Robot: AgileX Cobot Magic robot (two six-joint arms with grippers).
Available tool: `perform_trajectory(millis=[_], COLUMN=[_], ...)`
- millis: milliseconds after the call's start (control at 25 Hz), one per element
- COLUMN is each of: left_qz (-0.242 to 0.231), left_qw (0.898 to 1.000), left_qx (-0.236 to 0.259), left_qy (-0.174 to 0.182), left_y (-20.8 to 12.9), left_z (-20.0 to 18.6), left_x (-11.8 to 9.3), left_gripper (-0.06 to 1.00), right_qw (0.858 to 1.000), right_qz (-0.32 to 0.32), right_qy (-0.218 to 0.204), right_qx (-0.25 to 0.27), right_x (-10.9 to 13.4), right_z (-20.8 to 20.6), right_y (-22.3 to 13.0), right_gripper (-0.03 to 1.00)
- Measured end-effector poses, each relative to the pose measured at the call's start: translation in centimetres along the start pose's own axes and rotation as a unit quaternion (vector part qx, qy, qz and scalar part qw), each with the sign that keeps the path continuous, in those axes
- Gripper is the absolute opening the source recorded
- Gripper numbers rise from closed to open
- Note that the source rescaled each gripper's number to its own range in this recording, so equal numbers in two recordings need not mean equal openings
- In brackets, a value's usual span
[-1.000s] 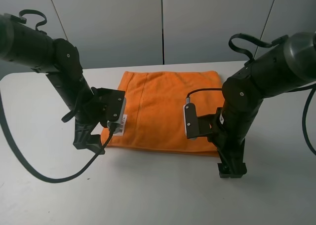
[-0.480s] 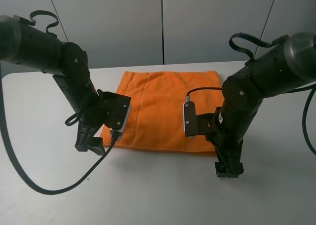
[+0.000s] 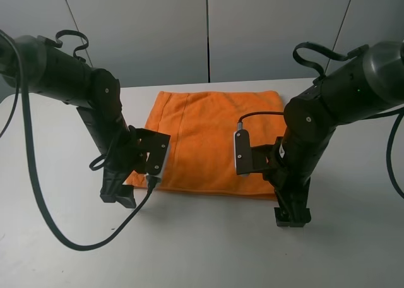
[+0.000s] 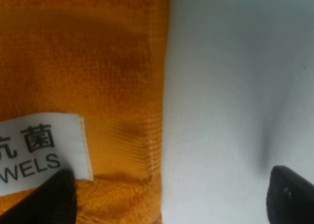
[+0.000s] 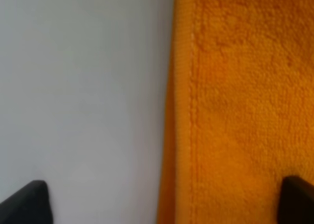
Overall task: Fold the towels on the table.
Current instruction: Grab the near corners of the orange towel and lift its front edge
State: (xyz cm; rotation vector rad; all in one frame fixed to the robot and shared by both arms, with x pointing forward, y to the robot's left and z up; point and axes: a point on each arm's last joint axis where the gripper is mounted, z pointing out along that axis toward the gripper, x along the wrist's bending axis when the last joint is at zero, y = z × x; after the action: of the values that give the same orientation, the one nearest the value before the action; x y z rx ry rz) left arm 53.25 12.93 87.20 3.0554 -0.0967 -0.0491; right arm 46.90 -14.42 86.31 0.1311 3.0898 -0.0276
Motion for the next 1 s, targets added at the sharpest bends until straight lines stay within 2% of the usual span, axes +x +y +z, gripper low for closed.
perform_trajectory(millis=[800,1000], left_qz=[0.000,-0.042], left_qw=[1.000,0.999], left_qx=[-0.001,-0.003], left_qy=[0.006,0.015], left_y=[0.18,0.20], left_z=[0.77,0.82], left_x=[0.46,0.64], left_gripper=[0.99,0.99], right_qw=[1.000,1.000], right_qz=[0.010,0.010], right_qy=[-0.001,-0.003], right_qx=[-0.009,-0.011], right_x=[-0.02,-0.05], right_z=[0.00,0.00], right_y=[0.17,0.20], right_gripper=[1.00,1.00])
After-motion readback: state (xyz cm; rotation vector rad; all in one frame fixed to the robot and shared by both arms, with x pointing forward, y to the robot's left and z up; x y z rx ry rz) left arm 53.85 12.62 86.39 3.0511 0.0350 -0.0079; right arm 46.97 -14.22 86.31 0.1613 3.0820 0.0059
